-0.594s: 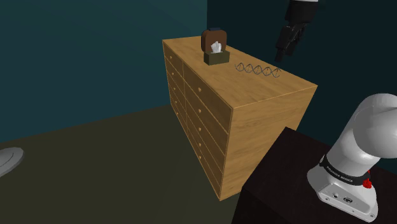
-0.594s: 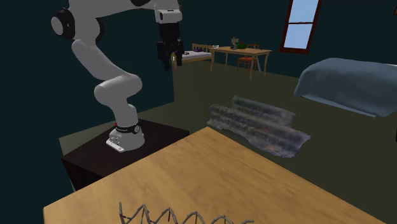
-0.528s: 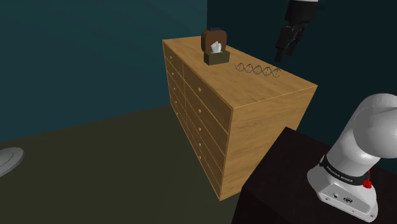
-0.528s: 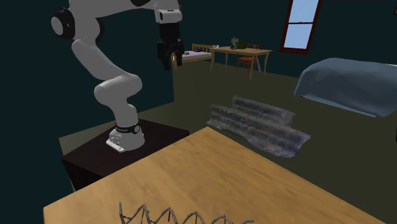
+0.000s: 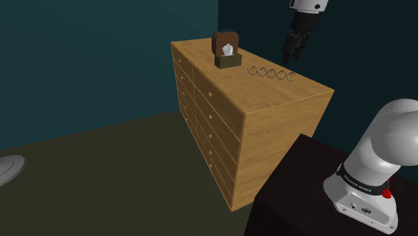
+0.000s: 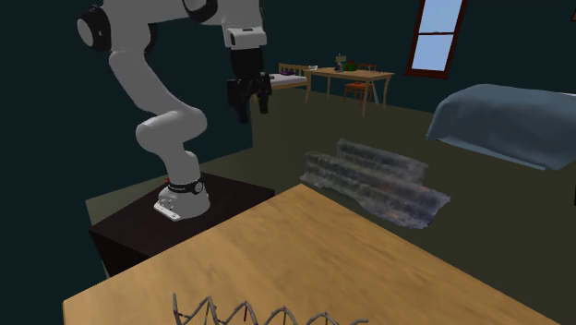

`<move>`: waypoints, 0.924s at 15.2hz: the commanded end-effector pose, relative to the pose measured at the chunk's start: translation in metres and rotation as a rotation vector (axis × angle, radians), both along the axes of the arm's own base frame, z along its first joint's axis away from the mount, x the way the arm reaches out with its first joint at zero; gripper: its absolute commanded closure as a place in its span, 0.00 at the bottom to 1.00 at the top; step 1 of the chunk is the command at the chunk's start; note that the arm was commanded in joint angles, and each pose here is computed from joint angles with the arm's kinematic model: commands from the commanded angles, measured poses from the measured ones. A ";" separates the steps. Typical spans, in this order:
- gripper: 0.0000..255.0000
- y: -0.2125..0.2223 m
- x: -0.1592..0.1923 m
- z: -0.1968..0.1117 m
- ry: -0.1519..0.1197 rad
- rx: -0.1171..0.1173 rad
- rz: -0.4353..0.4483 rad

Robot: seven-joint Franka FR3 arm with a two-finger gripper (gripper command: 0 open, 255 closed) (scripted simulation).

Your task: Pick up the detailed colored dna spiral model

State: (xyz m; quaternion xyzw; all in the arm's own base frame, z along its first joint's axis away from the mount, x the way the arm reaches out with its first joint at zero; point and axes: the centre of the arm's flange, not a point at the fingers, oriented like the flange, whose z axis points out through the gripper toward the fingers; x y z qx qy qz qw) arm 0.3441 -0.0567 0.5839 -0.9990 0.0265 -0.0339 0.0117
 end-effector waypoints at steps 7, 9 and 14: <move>0.00 -0.085 0.054 -0.034 -0.014 0.017 -0.036; 0.00 -0.107 0.067 -0.043 -0.017 0.021 -0.045; 0.00 -0.161 0.098 -0.066 -0.025 0.033 -0.068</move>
